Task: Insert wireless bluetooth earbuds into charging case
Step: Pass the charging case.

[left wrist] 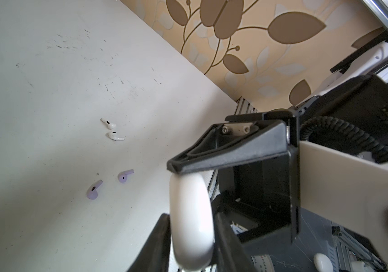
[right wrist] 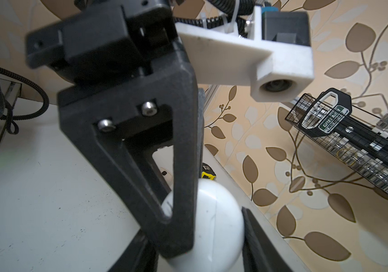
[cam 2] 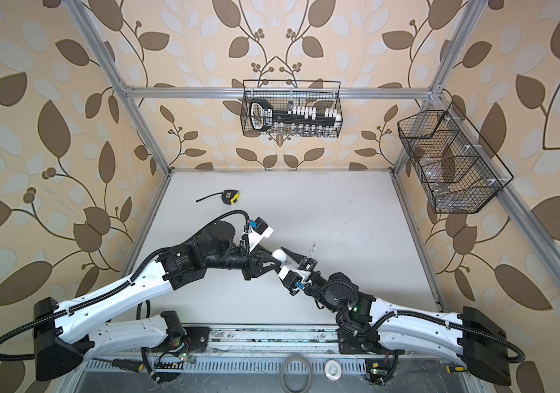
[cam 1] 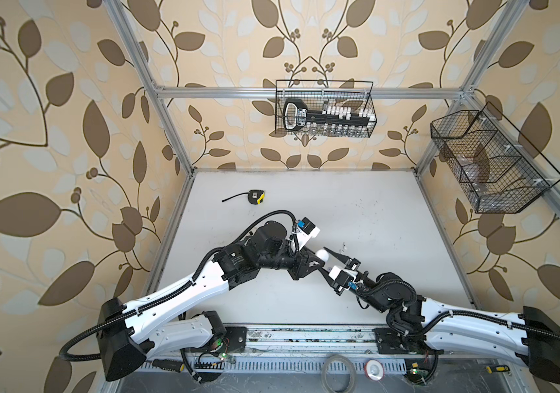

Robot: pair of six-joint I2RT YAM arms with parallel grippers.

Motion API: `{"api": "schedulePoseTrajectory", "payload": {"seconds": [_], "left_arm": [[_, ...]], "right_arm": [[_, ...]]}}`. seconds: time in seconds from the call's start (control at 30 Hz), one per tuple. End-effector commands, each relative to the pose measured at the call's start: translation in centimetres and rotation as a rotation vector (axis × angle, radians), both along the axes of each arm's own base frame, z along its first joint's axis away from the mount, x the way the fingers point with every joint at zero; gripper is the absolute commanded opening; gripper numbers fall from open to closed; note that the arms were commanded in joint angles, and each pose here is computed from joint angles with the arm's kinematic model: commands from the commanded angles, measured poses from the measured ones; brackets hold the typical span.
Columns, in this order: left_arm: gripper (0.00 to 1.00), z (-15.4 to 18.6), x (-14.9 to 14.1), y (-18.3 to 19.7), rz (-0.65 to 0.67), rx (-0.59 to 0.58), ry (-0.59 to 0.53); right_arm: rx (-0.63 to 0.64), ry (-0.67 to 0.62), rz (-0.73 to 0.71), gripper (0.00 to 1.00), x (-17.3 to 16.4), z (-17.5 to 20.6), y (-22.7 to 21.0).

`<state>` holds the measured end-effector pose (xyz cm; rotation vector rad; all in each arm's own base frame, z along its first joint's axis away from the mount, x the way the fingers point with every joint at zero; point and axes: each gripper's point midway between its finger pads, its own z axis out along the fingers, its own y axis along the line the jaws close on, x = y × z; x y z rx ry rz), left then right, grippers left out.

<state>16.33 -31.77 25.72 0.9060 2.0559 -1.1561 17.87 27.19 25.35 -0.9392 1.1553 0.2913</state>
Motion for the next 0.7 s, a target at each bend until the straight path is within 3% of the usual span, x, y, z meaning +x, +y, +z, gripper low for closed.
{"api": "schedulePoseTrajectory", "payload": {"seconds": [0.0,0.2,0.23,0.33,0.37,0.5,0.67], "left_arm": [[0.33,2.5,0.0,-0.8,-0.017,-0.050,-0.046],[0.21,2.3,0.0,-1.0,-0.026,-0.045,-0.051],[0.17,2.4,0.0,-1.0,-0.026,-0.045,-0.055],[0.03,2.2,0.4,-1.0,-0.021,-0.045,-0.088],[0.00,2.2,0.6,-0.9,-0.015,-0.047,-0.112],[0.00,1.2,1.1,0.4,0.009,-0.047,-0.284],[0.00,0.0,-1.4,2.7,-0.069,-0.138,-0.569]], "right_arm": [[0.080,-0.032,0.026,0.19,-0.4,3.0,0.3],[0.082,-0.031,0.022,0.21,-0.4,3.0,0.2],[0.079,-0.030,0.025,0.25,-0.4,2.9,0.2],[0.083,-0.021,0.039,0.57,-0.7,2.8,0.2],[0.084,-0.015,0.041,0.63,-0.7,2.7,0.2],[0.094,0.040,0.050,0.68,-1.1,2.0,-0.6],[0.155,0.075,0.150,0.67,-3.3,1.4,-1.6]]}}
